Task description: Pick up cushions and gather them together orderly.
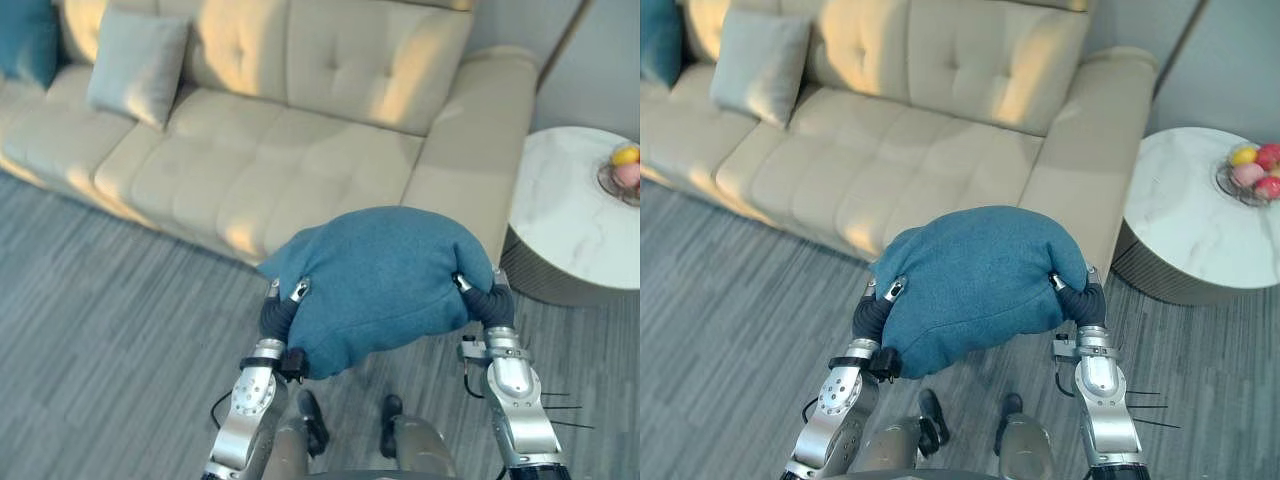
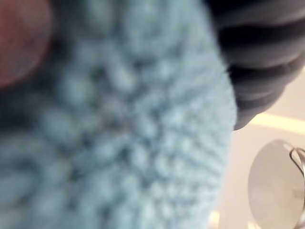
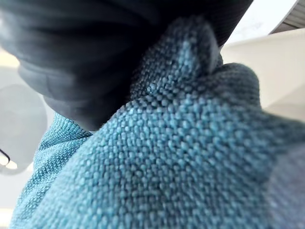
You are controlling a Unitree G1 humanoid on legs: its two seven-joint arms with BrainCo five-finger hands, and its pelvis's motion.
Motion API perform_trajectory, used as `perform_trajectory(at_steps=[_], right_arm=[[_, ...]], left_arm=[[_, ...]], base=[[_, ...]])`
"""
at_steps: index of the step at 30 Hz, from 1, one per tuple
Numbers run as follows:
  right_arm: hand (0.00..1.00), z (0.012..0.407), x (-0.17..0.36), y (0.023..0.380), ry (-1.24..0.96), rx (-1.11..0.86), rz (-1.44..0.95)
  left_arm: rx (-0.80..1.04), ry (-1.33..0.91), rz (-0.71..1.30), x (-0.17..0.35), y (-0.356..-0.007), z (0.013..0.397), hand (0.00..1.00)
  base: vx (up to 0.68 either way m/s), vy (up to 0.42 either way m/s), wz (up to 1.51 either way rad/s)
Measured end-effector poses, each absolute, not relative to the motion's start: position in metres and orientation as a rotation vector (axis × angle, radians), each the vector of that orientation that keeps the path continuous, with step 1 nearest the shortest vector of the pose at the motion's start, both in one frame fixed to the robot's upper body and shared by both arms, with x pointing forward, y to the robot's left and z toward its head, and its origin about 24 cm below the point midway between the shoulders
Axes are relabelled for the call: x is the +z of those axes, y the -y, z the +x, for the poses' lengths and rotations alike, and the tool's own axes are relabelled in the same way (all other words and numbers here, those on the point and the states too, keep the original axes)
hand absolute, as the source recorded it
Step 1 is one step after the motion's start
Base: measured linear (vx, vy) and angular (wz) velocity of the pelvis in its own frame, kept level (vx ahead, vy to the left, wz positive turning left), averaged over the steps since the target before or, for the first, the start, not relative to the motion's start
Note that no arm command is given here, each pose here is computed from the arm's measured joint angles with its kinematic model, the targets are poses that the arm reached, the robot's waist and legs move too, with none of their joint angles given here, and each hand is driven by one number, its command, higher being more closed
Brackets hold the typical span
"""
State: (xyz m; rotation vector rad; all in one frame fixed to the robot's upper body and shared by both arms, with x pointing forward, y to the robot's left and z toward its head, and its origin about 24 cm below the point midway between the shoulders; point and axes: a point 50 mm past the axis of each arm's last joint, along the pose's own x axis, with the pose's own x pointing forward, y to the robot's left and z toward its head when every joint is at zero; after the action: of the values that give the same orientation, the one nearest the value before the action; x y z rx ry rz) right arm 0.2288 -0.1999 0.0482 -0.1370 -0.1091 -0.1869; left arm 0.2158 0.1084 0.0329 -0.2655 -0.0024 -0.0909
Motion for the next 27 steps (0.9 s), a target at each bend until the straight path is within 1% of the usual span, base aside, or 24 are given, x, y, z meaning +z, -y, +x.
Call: perform_trajectory(at_steps=[2,7,13,20,23,25,27], right_arm=[[1.00,0.228,0.039,0.199,0.065,-0.174,-0.132],[1.00,0.226,0.035,0.197,0.045,-0.174,-0.124],[1.00,0.216,0.014,0.195,-0.043,-0.180,-0.133],[1.00,0.216,0.016,0.198,-0.037,-0.176,-0.135],[1.00,0.205,0.017,0.205,-0.043,-0.203,-0.146],[1.00,0.205,0.026,0.204,-0.021,-0.197,-0.156],[1.00,0.201,0.045,0.198,0.055,-0.172,-0.163]], left_arm=[[-0.101,-0.004,-0.247,0.032,-0.112,0.216,1.00],[-0.113,-0.026,-0.242,0.027,-0.113,0.211,1.00],[-0.132,-0.041,-0.176,0.025,-0.120,0.210,1.00],[-0.147,-0.029,-0.135,0.026,-0.121,0.216,1.00],[-0.181,-0.042,-0.144,0.023,-0.114,0.216,1.00],[-0.165,-0.051,-0.150,0.021,-0.117,0.214,1.00],[-0.146,-0.065,-0.153,0.017,-0.120,0.210,1.00]], base=[[-0.07,0.215,0.19],[0.03,0.191,0.28],[0.24,0.115,0.53],[0.37,0.006,0.29],[0.53,-0.151,0.52],[0.53,-0.127,-0.46],[0.52,-0.034,-1.30]])
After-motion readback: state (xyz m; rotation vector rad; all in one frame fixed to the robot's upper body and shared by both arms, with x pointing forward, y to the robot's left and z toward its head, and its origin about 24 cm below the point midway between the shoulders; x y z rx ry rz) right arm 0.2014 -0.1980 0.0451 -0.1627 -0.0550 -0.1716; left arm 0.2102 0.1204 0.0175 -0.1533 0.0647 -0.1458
